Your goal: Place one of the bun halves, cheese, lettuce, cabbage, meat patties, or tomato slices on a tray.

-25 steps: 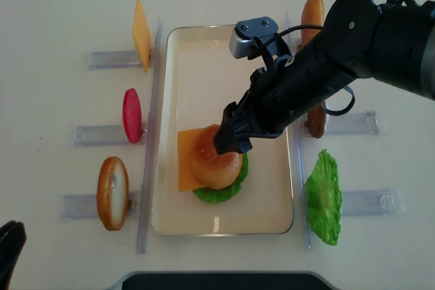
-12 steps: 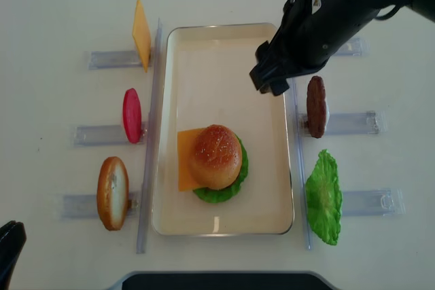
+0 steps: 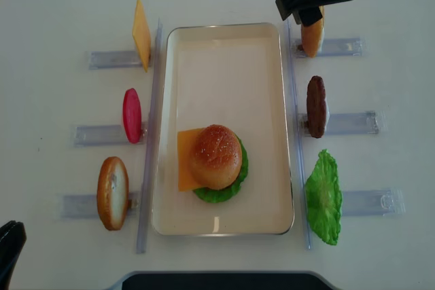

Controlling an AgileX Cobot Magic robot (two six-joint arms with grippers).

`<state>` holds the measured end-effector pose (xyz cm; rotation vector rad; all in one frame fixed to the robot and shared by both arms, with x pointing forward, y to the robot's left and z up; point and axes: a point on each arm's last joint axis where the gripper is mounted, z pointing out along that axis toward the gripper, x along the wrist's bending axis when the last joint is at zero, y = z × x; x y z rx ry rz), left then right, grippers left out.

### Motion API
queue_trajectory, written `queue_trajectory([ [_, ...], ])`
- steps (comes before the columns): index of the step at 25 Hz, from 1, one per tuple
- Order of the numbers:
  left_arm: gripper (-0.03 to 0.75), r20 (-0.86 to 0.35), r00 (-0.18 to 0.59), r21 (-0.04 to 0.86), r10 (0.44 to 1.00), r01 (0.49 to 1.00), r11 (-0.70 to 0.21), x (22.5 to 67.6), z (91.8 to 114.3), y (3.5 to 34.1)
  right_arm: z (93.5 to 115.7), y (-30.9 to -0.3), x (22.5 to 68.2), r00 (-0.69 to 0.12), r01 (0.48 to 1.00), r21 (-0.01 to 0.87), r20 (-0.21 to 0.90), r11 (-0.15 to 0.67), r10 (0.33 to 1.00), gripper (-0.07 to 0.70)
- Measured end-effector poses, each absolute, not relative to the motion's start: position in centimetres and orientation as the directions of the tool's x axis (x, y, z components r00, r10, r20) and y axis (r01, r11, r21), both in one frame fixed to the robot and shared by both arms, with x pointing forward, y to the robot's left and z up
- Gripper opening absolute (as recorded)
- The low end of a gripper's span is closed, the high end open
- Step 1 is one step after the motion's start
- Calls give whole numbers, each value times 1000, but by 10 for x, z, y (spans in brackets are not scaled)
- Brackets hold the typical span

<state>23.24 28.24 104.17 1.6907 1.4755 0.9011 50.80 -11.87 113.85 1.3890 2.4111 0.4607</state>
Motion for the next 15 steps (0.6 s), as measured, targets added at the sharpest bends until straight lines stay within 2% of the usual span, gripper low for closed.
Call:
queue_trajectory([
  [3, 301, 52, 106, 861, 993, 500, -98, 232, 1042, 282, 1139, -127, 513, -443, 780, 428, -137, 457, 886, 555],
  [6, 301, 52, 106, 861, 993, 500, -98, 232, 1042, 282, 1139, -151, 527, -366, 818, 427, -130, 385, 921, 555],
  [11, 301, 52, 106, 861, 993, 500, -98, 232, 1042, 282, 1138, -222, 553, -134, 894, 422, -74, 153, 988, 555],
  [15, 301, 52, 106, 861, 993, 500, -98, 232, 1042, 282, 1138, -276, 562, 40, 908, 419, -45, -17, 998, 555],
])
